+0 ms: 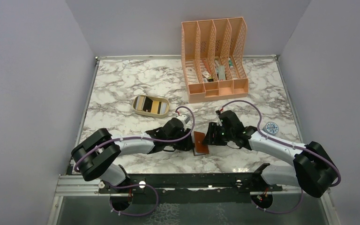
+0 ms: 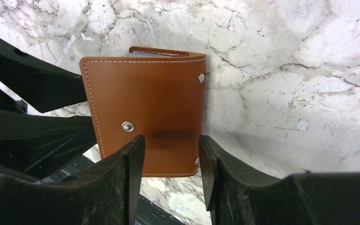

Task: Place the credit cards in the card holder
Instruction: Close the card holder at the center of the board.

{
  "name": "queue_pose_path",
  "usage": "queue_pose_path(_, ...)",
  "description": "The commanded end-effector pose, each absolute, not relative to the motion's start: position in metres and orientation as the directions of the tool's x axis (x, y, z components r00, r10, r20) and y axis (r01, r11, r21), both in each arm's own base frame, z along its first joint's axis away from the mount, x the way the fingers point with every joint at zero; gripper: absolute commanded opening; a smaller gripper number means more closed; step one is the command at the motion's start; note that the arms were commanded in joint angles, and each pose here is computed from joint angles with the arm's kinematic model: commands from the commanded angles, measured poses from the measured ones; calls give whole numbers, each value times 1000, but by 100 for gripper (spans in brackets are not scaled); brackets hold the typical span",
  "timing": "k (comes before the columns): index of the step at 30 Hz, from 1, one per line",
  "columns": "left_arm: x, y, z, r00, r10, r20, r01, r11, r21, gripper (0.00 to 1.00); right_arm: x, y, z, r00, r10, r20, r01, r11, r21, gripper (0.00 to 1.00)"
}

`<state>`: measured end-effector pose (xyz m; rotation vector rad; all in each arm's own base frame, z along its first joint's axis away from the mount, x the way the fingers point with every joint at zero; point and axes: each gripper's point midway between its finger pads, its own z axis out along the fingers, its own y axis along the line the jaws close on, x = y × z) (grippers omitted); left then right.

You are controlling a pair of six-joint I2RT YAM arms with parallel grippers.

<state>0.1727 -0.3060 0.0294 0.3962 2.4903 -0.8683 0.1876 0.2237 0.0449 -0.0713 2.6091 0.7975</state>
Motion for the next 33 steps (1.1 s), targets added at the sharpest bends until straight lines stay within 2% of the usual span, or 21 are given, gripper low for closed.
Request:
queue_pose_path(1, 175, -290, 19, -843, 131, -522, 393, 813, -430, 48, 199, 231, 55, -897, 70, -435, -187, 833, 520, 46)
queue_pose_path(9, 180, -286, 23, -833, 114, -541, 383, 825, -416, 42, 202, 232, 60, -889, 61, -454, -198, 843, 500, 45)
queue_pose_path(21, 179, -283, 23, -834, 101, -542, 372, 830, -417, 38, 198, 248, 59, -891, -5, -455, -239, 856, 458, 44)
queue_pose_path(33, 180, -279, 23, -834, 91, -544, 357, 841, -407, 37, 193, 246, 34, -901, -100, -422, -240, 926, 293, 43)
